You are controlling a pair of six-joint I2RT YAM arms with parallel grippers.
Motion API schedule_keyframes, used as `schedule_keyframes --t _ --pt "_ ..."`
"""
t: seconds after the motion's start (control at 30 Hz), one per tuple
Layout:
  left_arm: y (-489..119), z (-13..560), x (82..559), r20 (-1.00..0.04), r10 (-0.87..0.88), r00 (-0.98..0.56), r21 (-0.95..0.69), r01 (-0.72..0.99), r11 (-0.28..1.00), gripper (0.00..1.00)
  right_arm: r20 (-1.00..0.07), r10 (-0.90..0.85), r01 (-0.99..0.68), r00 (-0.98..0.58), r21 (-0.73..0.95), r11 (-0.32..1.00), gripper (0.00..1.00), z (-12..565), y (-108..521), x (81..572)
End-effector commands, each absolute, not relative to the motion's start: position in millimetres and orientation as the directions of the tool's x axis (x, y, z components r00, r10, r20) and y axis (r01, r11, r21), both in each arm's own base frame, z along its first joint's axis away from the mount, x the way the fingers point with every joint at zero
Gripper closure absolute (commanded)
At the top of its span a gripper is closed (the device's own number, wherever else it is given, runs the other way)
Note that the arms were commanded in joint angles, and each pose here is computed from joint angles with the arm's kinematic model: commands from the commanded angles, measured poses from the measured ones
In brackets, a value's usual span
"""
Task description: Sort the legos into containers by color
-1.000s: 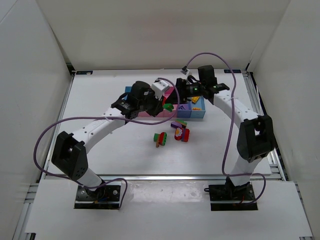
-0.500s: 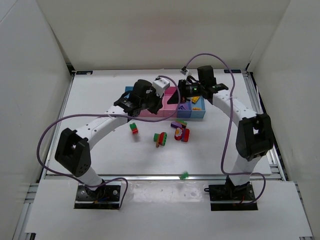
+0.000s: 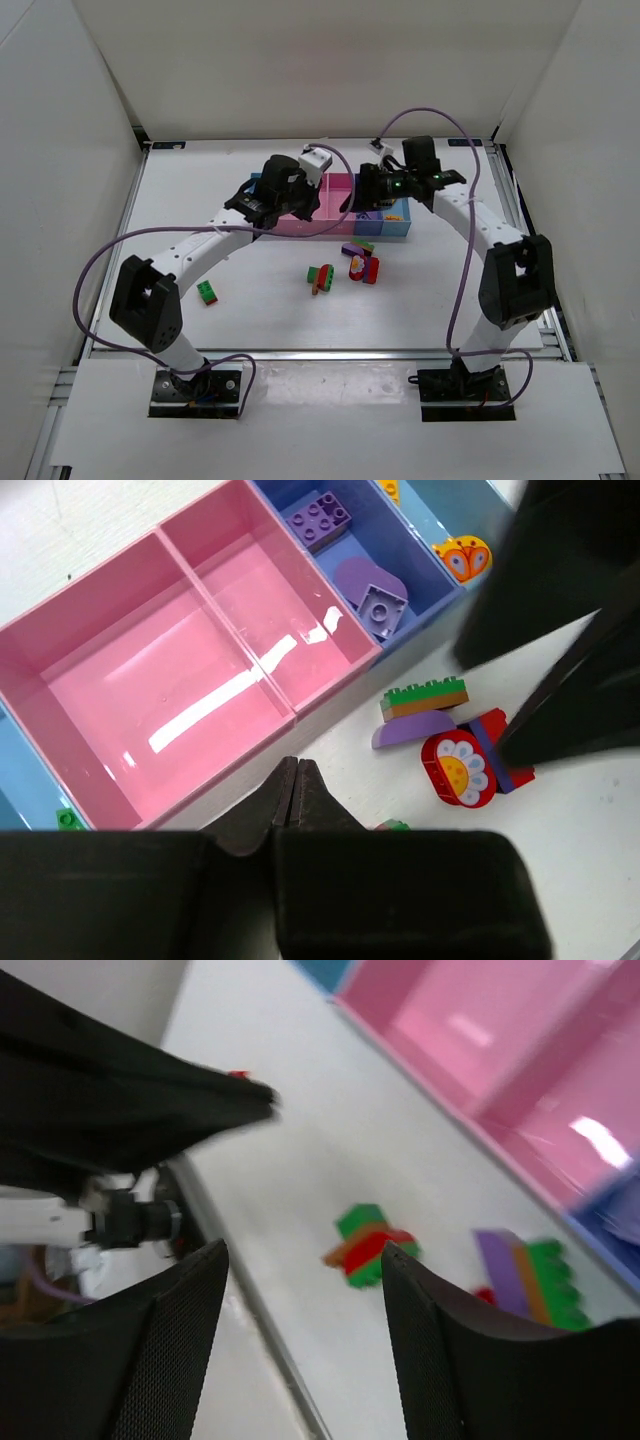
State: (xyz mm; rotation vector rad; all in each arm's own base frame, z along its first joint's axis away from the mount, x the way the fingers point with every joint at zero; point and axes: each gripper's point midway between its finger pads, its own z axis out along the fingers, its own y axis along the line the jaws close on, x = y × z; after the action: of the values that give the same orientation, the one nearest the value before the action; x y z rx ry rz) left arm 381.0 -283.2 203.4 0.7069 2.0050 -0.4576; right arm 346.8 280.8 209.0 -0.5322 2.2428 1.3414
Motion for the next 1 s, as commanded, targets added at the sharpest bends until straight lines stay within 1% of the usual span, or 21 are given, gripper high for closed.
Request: schedule_keyframes --t 0.0,0.03,0.1,0.13,0.17,0.23,0.4,0.47,0.5,0.53,0.57,0.6,0.67,0.7,0.77,0.83,0.87,0.9,0.93,0.97 --pt "-272.1 226.8 385.2 -0.885 0.219 -0.41 -0.092 0.616 0.782 0.9 -0.635 -0.045 -0.506 -0.771 0.569 0.648 0.33 197.3 210.9 367.0" --pt "-265.7 225.2 387.8 -0.882 0.205 -0.424 -0.114 0.614 0.781 0.9 -0.617 -0.056 -0.464 -0.785 0.526 0.713 0.33 181.9 191.4 366.8" --pt "-265.2 224.5 385.9 -0.871 0.199 -0.449 -0.143 0.619 0.772 0.9 -0.628 -0.056 -0.45 -0.776 0.49 0.747 0.3 182.9 165.5 367.5" --pt "-262.5 218.0 384.9 -0.856 0.206 -0.475 -0.154 0.614 0.774 0.9 -0.636 -0.089 -0.465 -0.766 0.454 0.76 0.28 179.3 157.8 365.8" --pt "-257.3 218.5 388.0 -0.852 0.199 -0.485 -0.163 0.605 0.78 0.9 -0.629 -0.099 -0.456 -0.771 0.436 0.776 0.28 176.9 150.9 363.2" --pt "-250.7 215.6 393.9 -0.842 0.191 -0.505 -0.169 0.581 0.796 0.9 -0.649 -0.109 -0.458 -0.753 0.398 0.795 0.27 181.2 133.4 363.5" --pt "-244.0 212.6 409.0 -0.822 0.173 -0.542 -0.206 0.567 0.797 0.9 -0.658 -0.032 -0.405 -0.753 0.424 0.81 0.26 183.2 113.5 373.9" --pt "-243.7 204.8 412.5 -0.796 0.18 -0.578 -0.228 0.563 0.794 0.9 -0.666 -0.024 -0.411 -0.746 0.431 0.803 0.25 188.4 111.7 378.5" --pt "-240.1 211.5 418.7 -0.801 0.165 -0.576 -0.234 0.555 0.798 0.89 -0.671 -0.047 -0.454 -0.74 0.447 0.771 0.24 192.2 116.9 376.2" --pt "-238.5 211.8 420.8 -0.8 0.163 -0.578 -0.239 0.555 0.797 0.85 -0.683 -0.061 -0.49 -0.728 0.456 0.743 0.24 198.0 119.4 375.9" --pt "-235.9 210.4 420.5 -0.795 0.17 -0.582 -0.237 0.557 0.796 0.78 -0.7 -0.08 -0.527 -0.709 0.451 0.721 0.24 205.9 123.0 377.5" --pt "-229.6 209.1 421.0 -0.793 0.17 -0.585 -0.233 0.549 0.803 0.59 -0.718 -0.127 -0.587 -0.685 0.44 0.679 0.23 209.7 129.0 370.8" --pt "-223.4 204.4 417.2 -0.788 0.183 -0.588 -0.227 0.553 0.801 0.47 -0.736 -0.188 -0.651 -0.65 0.412 0.637 0.23 211.9 135.7 363.9" --pt "-216.1 201.6 411.7 -0.783 0.182 -0.595 -0.225 0.544 0.808 0.4 -0.744 -0.241 -0.697 -0.623 0.389 0.602 0.23 211.9 139.7 355.5" --pt "-204.7 202.2 409.0 -0.787 0.154 -0.598 -0.229 0.514 0.827 0.32 -0.754 -0.302 -0.754 -0.584 0.365 0.546 0.23 213.5 150.0 341.2" --pt "-180.3 202.2 402.3 -0.783 0.103 -0.613 -0.226 0.435 0.872 0.24 -0.753 -0.424 -0.837 -0.503 0.304 0.454 0.23 207.4 164.8 317.3" --pt "-167.9 202.5 402.0 -0.776 0.059 -0.628 -0.231 0.37 0.9 0.22 -0.753 -0.465 -0.863 -0.466 0.27 0.427 0.23 208.0 168.6 308.8" --pt "-156.9 206.5 391.5 -0.765 0.035 -0.643 -0.235 0.329 0.915 0.2 -0.754 -0.515 -0.896 -0.409 0.224 0.384 0.23 203.2 170.1 302.6" --pt "-140.4 197.9 385.7 -0.736 -0.019 -0.677 -0.252 0.248 0.935 0.16 -0.733 -0.565 -0.913 -0.38 0.201 0.354 0.23 199.1 176.1 290.6" --pt "-127.2 195.5 381.1 -0.724 -0.046 -0.688 -0.24 0.189 0.952 0.14 -0.725 -0.593 -0.927 -0.35 0.176 0.333 0.23 196.9 179.1 285.8"
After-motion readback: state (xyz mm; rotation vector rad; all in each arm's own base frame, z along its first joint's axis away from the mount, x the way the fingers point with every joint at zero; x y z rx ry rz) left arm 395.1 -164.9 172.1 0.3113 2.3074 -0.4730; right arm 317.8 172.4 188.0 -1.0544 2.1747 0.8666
